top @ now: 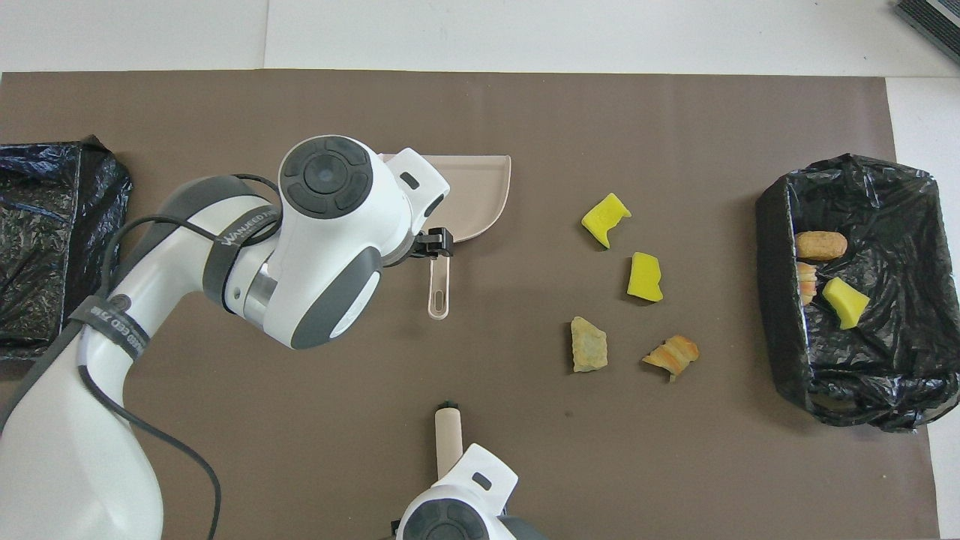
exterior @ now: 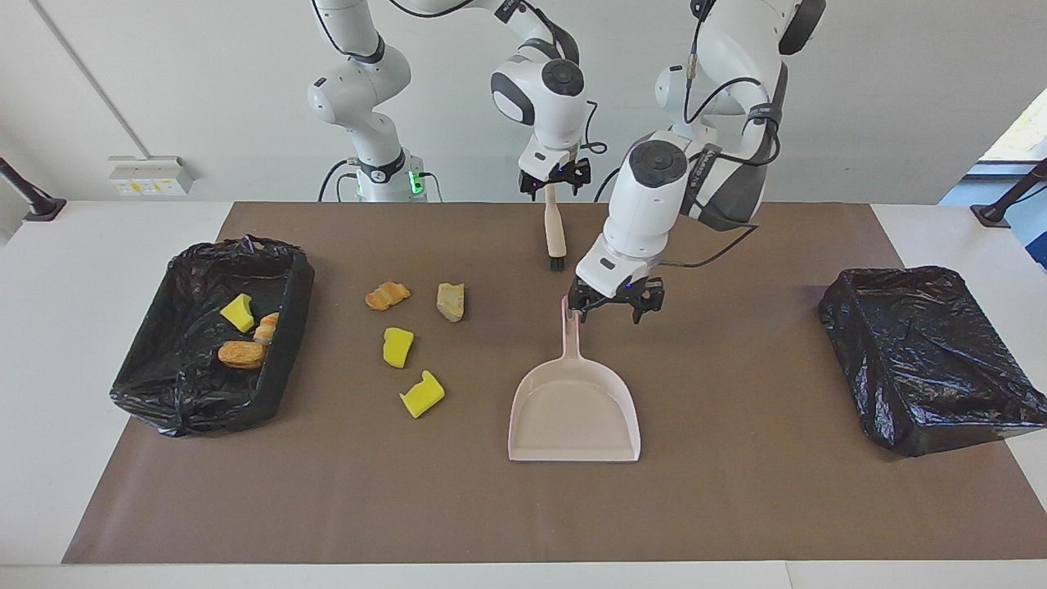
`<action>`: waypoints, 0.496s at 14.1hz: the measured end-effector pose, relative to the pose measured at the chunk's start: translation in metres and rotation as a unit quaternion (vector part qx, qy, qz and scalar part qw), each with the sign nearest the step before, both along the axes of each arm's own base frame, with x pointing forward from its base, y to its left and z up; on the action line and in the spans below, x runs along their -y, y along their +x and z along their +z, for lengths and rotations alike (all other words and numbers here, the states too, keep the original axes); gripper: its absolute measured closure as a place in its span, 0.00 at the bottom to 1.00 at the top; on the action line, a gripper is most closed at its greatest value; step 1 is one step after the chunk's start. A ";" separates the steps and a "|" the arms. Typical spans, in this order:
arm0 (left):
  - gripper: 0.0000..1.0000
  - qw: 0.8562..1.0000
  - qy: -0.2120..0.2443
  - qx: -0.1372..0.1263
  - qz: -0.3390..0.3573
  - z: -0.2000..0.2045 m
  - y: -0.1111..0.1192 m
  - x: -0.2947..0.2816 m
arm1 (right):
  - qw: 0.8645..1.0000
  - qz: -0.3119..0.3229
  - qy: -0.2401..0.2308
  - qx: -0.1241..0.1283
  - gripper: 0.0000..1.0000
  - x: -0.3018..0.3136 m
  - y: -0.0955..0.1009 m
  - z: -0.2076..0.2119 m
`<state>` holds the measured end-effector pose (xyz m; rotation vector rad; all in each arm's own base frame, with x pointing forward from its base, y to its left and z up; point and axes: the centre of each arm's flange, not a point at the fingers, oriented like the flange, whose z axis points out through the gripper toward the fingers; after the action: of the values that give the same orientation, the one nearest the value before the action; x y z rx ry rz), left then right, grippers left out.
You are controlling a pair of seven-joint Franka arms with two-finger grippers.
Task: Sweep and dump trash in bin
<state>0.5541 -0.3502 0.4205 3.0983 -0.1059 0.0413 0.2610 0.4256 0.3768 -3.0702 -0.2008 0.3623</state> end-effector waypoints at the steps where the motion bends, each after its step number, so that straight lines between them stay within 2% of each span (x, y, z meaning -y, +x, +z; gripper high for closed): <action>1: 0.00 1.000 0.003 0.004 0.003 -0.011 -0.005 0.009 | 1.000 0.003 0.000 -0.003 0.00 0.003 -0.012 -0.001; 4: 0.00 0.999 0.027 0.017 0.013 -0.043 -0.009 0.023 | 1.000 -0.001 0.002 -0.002 0.00 0.007 -0.037 -0.018; 7: 0.00 0.999 0.035 0.019 0.017 -0.064 -0.012 0.035 | 1.000 0.001 0.004 0.002 0.00 0.007 -0.048 -0.028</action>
<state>0.5420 -0.3848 0.3561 3.1692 -0.0564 0.0990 0.2134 0.4189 0.3491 -3.0635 -0.2050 0.3553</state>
